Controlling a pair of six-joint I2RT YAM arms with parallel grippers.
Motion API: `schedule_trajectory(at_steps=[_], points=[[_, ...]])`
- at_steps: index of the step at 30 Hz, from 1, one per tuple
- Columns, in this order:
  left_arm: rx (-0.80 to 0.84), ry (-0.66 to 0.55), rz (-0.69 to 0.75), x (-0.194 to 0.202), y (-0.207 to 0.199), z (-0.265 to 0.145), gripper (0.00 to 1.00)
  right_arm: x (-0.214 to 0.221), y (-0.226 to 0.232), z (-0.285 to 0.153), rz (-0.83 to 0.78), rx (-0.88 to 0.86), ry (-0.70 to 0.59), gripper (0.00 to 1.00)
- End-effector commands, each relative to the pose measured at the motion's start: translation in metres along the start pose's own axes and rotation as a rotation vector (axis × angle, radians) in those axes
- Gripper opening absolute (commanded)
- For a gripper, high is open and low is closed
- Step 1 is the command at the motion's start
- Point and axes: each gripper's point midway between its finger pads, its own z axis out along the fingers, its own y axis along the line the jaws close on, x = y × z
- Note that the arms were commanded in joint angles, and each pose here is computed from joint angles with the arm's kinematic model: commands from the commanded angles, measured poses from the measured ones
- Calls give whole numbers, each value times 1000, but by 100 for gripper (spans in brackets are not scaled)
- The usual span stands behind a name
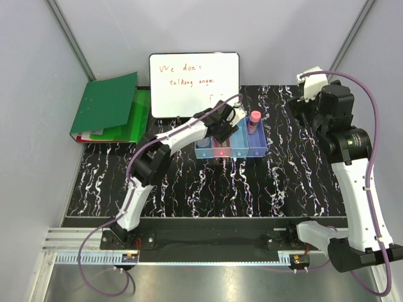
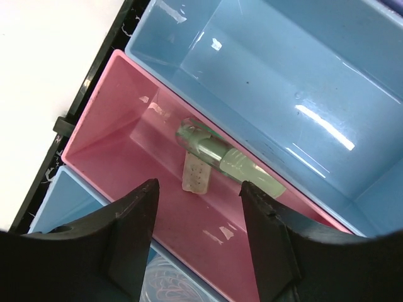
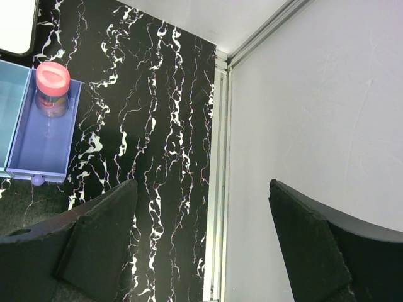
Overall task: Sort the stationery into containers
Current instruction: Place the pen in the storage box, then pick up the stationery from the center of the board.
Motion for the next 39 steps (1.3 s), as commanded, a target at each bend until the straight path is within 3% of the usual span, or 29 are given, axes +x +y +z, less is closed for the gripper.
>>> schedule_trajectory(at_steps=[1,10,12,15,18,21,24,28,39], points=[[-42,-192,-25,-57,21,-51,60,-5,-6,-5,19,26,-35,93],[-65,-372,65,-108,32,-127,61,4,9,3,16,-35,0,93],[-79,-368,104,-104,34,-137,62,10,15,7,15,-52,20,93],[-145,-347,220,-86,44,-165,63,19,24,13,21,-75,51,93],[-213,-237,303,-28,49,-157,64,23,33,16,60,-102,64,93],[-245,-160,347,14,50,-155,78,34,43,22,115,-115,96,94],[-259,-113,357,44,52,-155,85,53,59,28,202,-153,164,94],[-281,-82,334,65,63,-160,98,81,86,41,237,-223,270,94],[-324,-98,266,77,81,-177,99,114,100,87,140,-305,417,93]])
